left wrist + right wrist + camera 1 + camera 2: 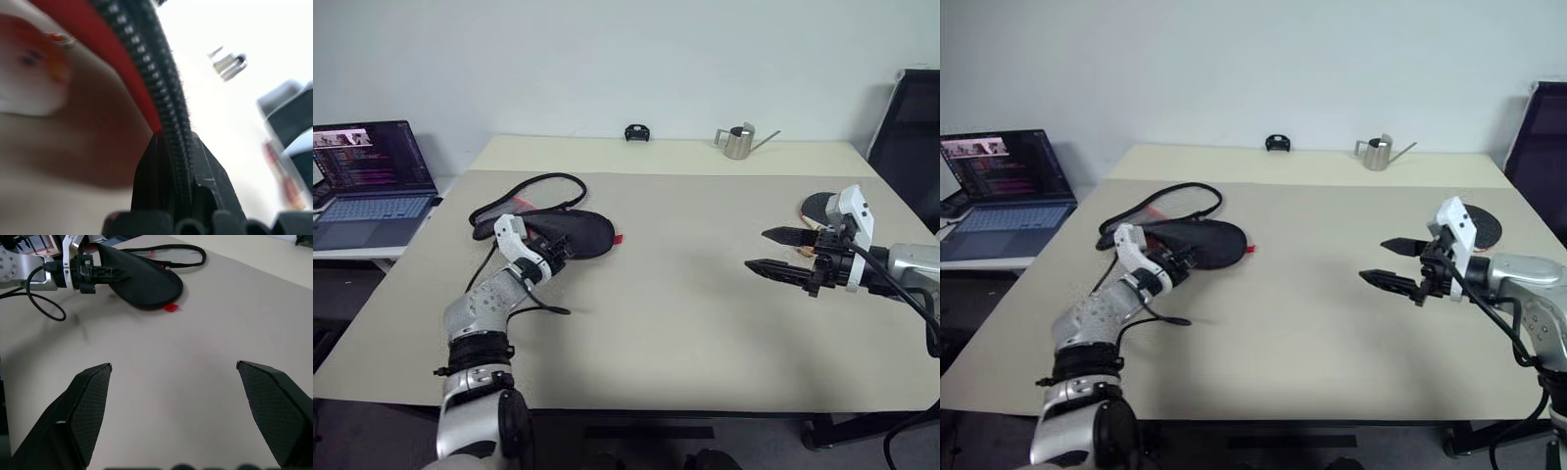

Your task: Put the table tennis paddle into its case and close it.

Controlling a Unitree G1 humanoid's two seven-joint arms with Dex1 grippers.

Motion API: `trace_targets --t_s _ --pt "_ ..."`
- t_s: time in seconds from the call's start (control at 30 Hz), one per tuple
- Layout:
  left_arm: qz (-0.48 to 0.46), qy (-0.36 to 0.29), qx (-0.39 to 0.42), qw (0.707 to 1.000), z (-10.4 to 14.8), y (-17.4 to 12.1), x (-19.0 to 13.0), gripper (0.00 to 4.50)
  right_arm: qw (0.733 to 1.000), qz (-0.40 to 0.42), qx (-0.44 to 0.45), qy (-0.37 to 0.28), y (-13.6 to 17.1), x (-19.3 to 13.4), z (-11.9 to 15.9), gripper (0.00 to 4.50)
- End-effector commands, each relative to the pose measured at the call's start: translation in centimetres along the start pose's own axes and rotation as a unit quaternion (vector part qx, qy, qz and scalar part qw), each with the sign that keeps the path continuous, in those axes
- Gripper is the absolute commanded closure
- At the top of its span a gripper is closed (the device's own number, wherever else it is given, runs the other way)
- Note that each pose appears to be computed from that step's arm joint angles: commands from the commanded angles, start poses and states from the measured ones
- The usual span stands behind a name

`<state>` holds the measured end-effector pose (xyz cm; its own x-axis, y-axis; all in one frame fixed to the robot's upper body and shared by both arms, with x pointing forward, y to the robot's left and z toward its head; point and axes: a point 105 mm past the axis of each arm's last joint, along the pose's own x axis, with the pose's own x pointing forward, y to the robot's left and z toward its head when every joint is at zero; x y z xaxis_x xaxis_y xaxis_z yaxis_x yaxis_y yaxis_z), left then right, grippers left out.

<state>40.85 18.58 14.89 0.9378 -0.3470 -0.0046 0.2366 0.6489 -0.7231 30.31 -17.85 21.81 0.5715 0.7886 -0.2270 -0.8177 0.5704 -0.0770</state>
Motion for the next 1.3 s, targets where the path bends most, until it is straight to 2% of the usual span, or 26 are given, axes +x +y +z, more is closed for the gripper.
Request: trace_targets --t_s 0.03,0.17,0.27,0.5,0.73,0.83,1.03,1.3 --pt "-0.017 -0.019 -0.072 0.997 -0.1 -2.9 0.1 4.44 0.999 -0.015 -0.029 -0.016 -0.1 -1.0 1.6 0.00" --pt "-0.040 0.018 -0.119 0.992 -3.3 -5.7 1.3 4.44 0.999 -0.016 -0.029 -0.016 -0.1 -1.0 1.6 0.00" --pt "-0.045 0.048 -0.135 0.989 -6.1 -7.7 3.8 4.44 0.999 -0.019 -0.030 -0.013 -0.1 -1.1 1.5 0.00" --pt "-0.023 0.049 -0.150 0.987 -8.4 -9.3 7.8 4.44 0.999 -0.024 -0.030 -0.011 0.1 -1.2 1.4 0.00" --pt "-0.052 0.085 -0.153 0.983 -11.2 -11.5 9.2 4.44 0.999 -0.031 -0.029 -0.009 0.3 -1.4 1.3 0.00" --pt "-0.083 0.098 -0.158 0.979 -11.8 -13.0 9.2 3.75 0.999 -0.033 -0.029 -0.008 0.3 -1.5 1.2 0.00" --pt "-0.102 0.142 -0.143 0.974 -12.3 -13.1 8.3 1.65 0.999 -0.035 -0.029 -0.008 0.3 -1.6 1.3 0.00" --pt "-0.112 0.229 -0.101 0.962 -12.7 -11.5 3.9 1.65 0.999 -0.031 -0.030 -0.004 0.1 -1.7 1.3 0.00"
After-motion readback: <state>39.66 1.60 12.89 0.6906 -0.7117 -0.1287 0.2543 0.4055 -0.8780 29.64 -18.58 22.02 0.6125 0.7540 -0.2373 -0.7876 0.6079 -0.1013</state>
